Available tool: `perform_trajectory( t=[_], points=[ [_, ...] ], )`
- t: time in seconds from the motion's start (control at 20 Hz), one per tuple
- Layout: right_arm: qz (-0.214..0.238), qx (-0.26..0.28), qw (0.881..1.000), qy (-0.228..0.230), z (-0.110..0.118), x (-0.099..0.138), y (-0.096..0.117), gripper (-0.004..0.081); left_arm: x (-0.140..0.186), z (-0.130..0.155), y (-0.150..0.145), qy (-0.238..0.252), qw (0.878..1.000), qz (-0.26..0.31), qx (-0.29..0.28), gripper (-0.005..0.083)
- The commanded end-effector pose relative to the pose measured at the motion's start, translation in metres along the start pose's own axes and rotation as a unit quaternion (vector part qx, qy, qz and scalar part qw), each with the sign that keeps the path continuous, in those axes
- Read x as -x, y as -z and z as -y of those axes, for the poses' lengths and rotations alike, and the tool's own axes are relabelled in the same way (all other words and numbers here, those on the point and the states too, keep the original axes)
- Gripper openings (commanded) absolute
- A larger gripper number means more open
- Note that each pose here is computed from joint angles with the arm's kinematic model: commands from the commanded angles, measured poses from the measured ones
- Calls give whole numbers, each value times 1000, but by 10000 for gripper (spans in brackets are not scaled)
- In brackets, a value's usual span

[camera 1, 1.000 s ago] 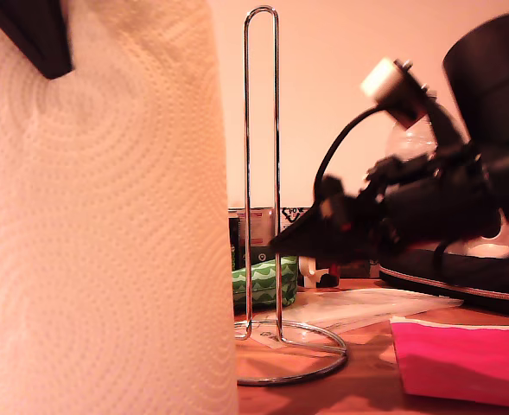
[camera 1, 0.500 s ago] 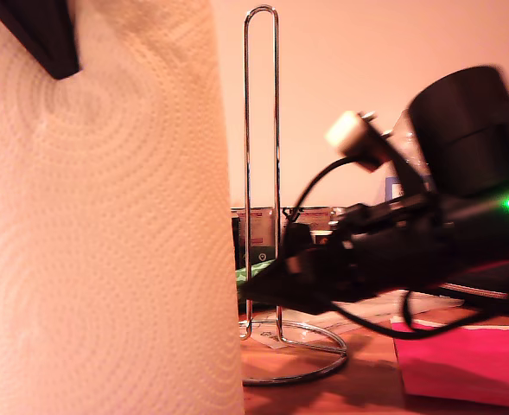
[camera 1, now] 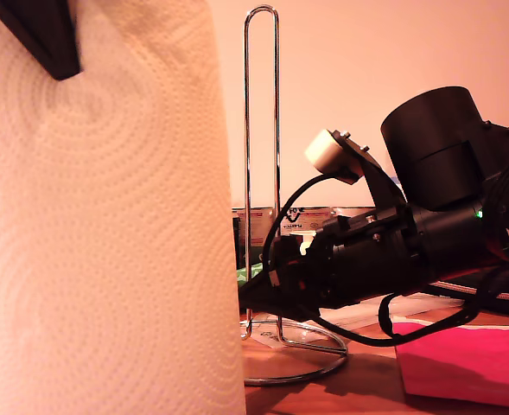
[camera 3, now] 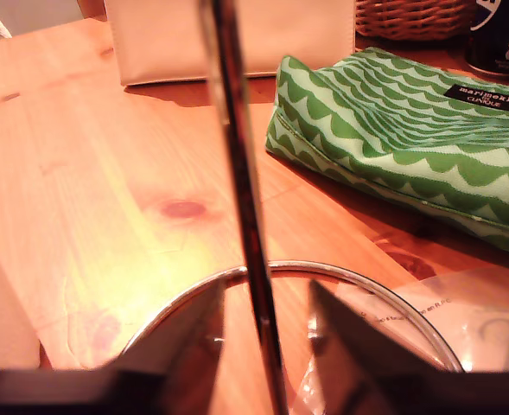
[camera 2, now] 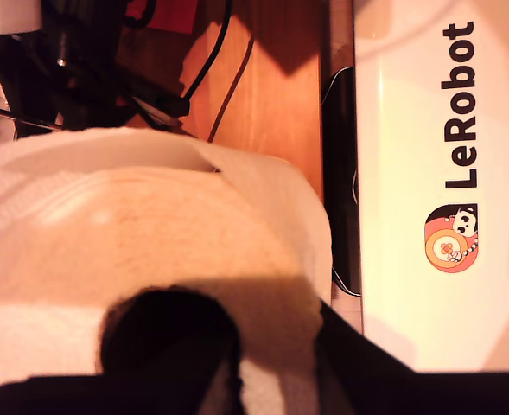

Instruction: Insert the paper towel roll into the metallic stand.

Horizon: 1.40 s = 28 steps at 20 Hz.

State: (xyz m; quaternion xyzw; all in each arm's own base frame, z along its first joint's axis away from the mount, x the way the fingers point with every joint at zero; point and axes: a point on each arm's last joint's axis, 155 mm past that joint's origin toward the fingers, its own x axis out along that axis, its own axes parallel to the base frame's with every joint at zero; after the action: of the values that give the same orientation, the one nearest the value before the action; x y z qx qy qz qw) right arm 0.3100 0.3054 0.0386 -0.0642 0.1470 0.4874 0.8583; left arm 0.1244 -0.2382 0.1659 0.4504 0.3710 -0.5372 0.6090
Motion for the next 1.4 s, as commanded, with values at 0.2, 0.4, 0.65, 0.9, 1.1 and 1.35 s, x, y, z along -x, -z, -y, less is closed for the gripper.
perform_trajectory(
  t=[0.2,0.4,0.65,0.9,1.1,1.35],
  points=[
    [-4,15,1000,0,-1,-1,4,-13,-5,-2,-1,-2,1000,-3,1,-20],
    [-4,21,1000,0,-1,-1,3,-13,-2,-10,6,-21,1000,-18,6,-20],
    [-8,21,1000,0,-1,0,4,-13,28,-21,-1,-40,999,-4,12,-20],
    [-12,32,999,7,0,4,-4,-13,59,-37,-8,-74,997,13,23,-20],
    [-30,50,998,21,3,10,-7,-13,75,-52,5,-104,994,-7,40,-20],
    [-43,62,997,27,-3,13,-10,-13,111,-73,-6,-147,987,35,56,-20]
  ],
)
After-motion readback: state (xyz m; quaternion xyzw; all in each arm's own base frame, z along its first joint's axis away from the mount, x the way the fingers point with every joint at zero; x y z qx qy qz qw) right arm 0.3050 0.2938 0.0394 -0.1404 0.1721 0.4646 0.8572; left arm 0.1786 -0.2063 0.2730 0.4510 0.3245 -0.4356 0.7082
